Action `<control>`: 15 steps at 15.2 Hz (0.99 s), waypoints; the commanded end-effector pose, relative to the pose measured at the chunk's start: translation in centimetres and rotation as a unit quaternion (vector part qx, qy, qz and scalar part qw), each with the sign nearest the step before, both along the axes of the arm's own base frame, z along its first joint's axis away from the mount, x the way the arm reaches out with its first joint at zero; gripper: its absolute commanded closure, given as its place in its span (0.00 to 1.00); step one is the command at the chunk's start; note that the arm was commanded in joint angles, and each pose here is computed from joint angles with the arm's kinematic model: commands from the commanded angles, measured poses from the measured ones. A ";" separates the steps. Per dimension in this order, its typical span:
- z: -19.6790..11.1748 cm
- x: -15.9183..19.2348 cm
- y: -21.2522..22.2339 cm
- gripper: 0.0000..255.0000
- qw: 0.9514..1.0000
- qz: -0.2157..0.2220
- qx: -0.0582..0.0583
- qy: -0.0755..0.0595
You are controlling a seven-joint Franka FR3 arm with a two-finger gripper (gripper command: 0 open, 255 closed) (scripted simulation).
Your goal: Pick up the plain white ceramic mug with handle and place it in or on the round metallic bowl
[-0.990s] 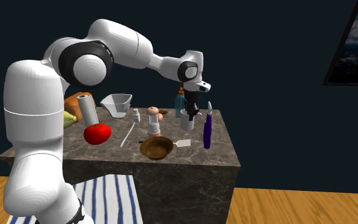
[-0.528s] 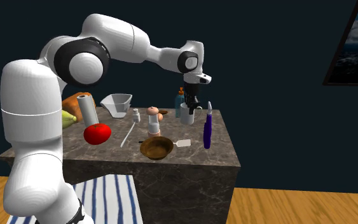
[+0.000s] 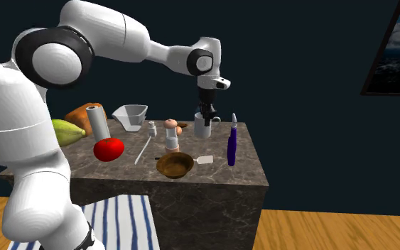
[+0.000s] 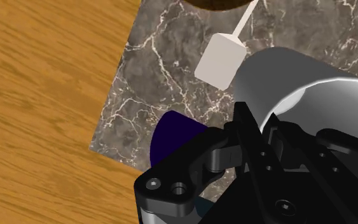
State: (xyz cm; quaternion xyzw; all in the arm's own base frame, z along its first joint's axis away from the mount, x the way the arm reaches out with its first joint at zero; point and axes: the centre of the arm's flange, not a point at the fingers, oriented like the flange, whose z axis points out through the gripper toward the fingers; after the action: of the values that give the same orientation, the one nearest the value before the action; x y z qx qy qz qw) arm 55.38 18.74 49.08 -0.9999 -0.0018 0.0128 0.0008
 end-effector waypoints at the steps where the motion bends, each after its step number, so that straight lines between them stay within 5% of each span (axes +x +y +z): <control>1: 0.5 -2.5 -0.8 1.00 1.000 0.000 0.000 0.000; 10: 2.6 -13.2 -5.5 1.00 1.000 0.000 0.000 0.000; 15: 0.6 -14.0 -5.8 1.00 1.000 0.000 0.000 0.000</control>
State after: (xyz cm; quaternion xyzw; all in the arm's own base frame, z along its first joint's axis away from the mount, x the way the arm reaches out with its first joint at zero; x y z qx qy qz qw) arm 41.53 12.91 50.21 -0.9999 -0.0019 0.0128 0.0006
